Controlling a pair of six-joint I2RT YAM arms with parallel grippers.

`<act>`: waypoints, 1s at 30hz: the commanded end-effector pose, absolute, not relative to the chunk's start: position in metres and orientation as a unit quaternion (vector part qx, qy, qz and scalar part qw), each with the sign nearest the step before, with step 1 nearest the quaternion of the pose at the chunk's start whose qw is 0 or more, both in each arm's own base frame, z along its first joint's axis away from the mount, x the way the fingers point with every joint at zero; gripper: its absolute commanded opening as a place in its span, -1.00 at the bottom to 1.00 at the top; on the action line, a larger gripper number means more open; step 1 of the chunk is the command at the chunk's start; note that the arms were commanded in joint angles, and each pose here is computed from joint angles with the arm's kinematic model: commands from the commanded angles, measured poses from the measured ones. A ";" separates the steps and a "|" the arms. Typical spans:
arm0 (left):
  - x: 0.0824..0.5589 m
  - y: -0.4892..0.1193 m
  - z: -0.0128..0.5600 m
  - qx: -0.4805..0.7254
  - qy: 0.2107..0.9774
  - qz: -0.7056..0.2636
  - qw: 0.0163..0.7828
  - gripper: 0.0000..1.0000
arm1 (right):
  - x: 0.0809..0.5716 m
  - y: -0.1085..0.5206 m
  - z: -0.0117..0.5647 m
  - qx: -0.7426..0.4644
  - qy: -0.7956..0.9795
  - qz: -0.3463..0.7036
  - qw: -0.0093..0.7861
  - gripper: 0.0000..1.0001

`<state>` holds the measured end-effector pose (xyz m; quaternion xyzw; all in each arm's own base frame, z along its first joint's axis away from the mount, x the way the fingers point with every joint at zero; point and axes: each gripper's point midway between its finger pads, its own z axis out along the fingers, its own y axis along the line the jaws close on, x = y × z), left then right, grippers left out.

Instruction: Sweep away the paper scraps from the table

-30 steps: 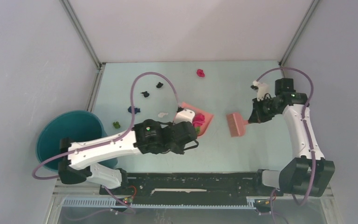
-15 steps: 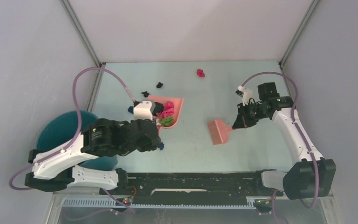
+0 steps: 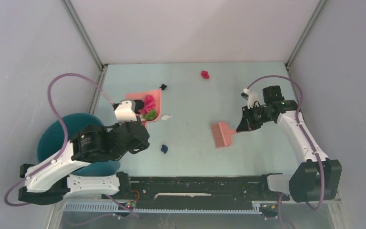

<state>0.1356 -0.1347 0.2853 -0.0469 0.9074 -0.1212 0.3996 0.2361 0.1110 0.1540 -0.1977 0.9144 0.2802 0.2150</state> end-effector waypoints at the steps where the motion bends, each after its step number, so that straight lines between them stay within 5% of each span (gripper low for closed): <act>1: 0.151 -0.105 0.299 -0.127 0.875 -0.124 0.451 -1.00 | 0.241 0.116 0.155 -0.194 0.910 0.291 0.225 -1.00; 18: 0.152 -0.055 0.301 -0.267 0.804 -0.190 0.496 -1.00 | 0.244 0.113 0.143 -0.191 0.915 0.284 0.213 -1.00; 30: 0.162 -0.075 0.311 -0.209 0.827 -0.140 0.503 -1.00 | 0.241 0.115 0.145 -0.195 0.911 0.293 0.214 -1.00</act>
